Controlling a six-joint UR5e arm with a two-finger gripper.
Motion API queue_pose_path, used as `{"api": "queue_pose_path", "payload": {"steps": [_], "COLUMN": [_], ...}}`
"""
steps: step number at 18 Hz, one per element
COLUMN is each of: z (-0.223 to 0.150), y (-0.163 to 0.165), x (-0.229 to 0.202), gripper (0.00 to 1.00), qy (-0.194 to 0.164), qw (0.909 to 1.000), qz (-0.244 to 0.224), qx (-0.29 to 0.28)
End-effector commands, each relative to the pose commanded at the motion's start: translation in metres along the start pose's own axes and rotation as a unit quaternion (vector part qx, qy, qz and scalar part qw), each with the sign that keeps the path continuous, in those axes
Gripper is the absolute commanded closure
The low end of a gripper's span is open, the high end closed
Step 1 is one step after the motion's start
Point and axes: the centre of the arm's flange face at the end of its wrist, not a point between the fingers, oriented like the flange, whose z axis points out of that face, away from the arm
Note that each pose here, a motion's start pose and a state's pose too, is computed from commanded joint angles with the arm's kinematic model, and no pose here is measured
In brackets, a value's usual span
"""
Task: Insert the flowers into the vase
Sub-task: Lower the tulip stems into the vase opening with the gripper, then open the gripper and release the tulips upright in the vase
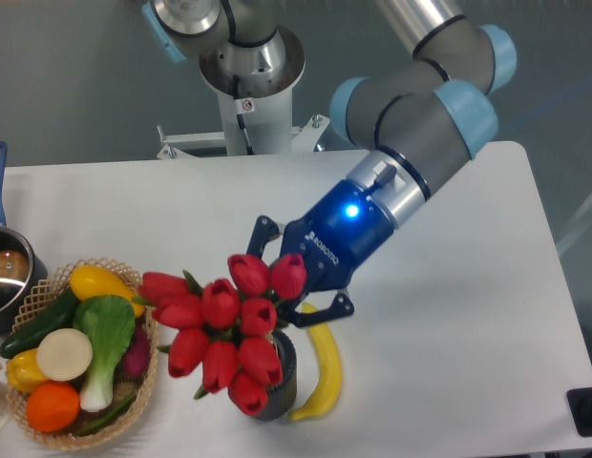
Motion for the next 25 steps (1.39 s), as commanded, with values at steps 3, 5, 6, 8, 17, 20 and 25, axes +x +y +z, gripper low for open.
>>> {"api": "queue_pose_path", "payload": {"steps": [3, 5, 6, 8, 17, 20, 25], "z": [0.003, 0.009, 0.014, 0.024, 0.035, 0.039, 0.040], "y": [0.008, 0.018, 0.028, 0.047, 0.085, 0.102, 0.125], "x": [-0.005, -0.006, -0.007, -0.003, -0.011, -0.013, -0.007], "gripper": [1.00, 1.00, 1.00, 1.00, 0.96, 0.92, 0.76], "qy": [0.000, 0.002, 0.006, 0.014, 0.018, 0.013, 0.018], "qw": [1.0000, 0.9999, 0.9996, 0.9989, 0.9971, 0.9968, 0.9966], "qz": [-0.006, -0.015, -0.025, -0.041, -0.068, -0.063, -0.059], "qx": [-0.003, -0.009, -0.011, -0.017, -0.030, -0.048, -0.054]}}
